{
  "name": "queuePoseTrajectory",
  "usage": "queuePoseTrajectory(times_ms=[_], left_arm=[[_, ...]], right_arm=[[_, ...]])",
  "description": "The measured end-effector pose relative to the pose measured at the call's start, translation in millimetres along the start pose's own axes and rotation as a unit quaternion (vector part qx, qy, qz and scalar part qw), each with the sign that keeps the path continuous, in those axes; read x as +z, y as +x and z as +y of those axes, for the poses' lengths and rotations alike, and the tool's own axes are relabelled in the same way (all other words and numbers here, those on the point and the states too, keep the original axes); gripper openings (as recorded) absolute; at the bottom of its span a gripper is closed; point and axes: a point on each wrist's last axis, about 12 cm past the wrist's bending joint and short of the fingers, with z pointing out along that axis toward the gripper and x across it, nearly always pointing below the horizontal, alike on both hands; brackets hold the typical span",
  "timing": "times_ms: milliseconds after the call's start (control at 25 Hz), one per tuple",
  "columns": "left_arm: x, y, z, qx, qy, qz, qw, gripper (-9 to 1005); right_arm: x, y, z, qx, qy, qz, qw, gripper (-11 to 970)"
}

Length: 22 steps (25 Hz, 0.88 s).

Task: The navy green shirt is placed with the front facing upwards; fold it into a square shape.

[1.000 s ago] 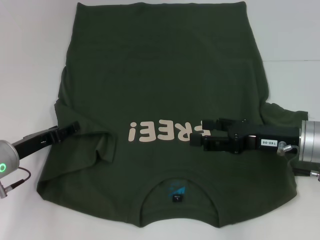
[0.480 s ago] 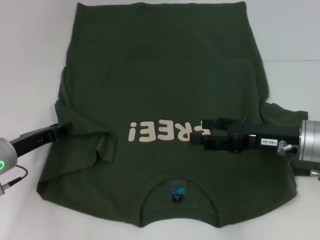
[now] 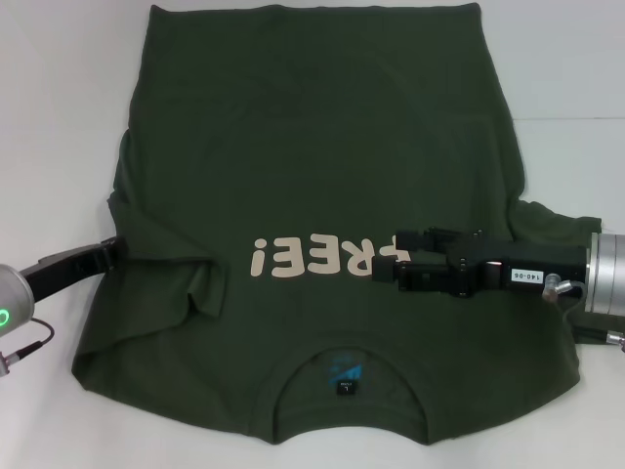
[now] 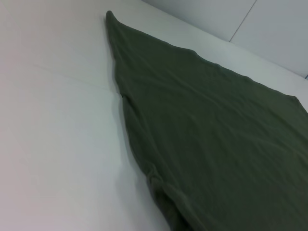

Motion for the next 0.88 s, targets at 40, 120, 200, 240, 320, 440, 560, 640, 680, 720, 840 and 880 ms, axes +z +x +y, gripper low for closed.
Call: queuePoseTrajectory(times_ms=[40, 120, 200, 240, 320, 440, 560, 640, 680, 720, 840, 880], left_arm=[[0.1, -0.3, 0.0, 0.0, 0.0, 0.0, 1.0, 208], [0.3, -1.1, -0.1, 0.001, 0.0, 0.0, 1.0, 119], [0.8, -2.1, -0.5, 0.002, 0.001, -0.001, 1.0, 59], [0.9, -2.4, -0.6, 0.002, 0.001, -0.001, 1.0, 43], [0.9, -2.7, -0.7, 0.003, 0.002, -0.001, 1.0, 27], [1.0, -3.4, -1.3, 0.003, 0.004, -0.001, 1.0, 29], [1.7, -4.9, -2.7, 0.002, 0.008, -0.001, 1.0, 30], [2.3, -5.4, -3.4, 0.004, 0.009, 0.0, 1.0, 31], [2.6, -5.5, -3.6, 0.005, 0.008, 0.0, 1.0, 32], [2.7, -5.7, -3.7, 0.005, 0.008, 0.0, 1.0, 32], [2.7, -6.0, -3.8, 0.006, 0.008, 0.0, 1.0, 33], [2.7, -6.1, -3.9, 0.006, 0.009, 0.0, 1.0, 34]], right_arm=[[-0.1, -0.1, 0.0, 0.0, 0.0, 0.0, 1.0, 923], [-0.2, -0.2, -0.1, 0.0, 0.0, 0.0, 1.0, 923], [-0.3, -0.3, -0.2, 0.0, 0.001, -0.001, 1.0, 923], [-0.4, -0.3, -0.2, 0.0, 0.001, -0.001, 1.0, 923], [-0.6, 0.0, -0.2, 0.0, 0.001, 0.0, 1.0, 923], [-1.3, 0.2, -0.5, 0.0, 0.002, 0.0, 1.0, 923], [-1.8, 0.2, -0.7, 0.0, 0.003, 0.0, 1.0, 922], [-1.9, 0.2, -0.7, 0.0, 0.003, 0.0, 1.0, 922], [-1.8, 0.3, -0.7, 0.0, 0.003, 0.0, 1.0, 922], [-1.8, 0.2, -0.7, 0.0, 0.003, 0.0, 1.0, 922], [-2.0, -0.4, -0.8, -0.002, 0.003, -0.001, 1.0, 922], [-2.1, -0.7, -0.8, -0.002, 0.003, -0.001, 1.0, 922]])
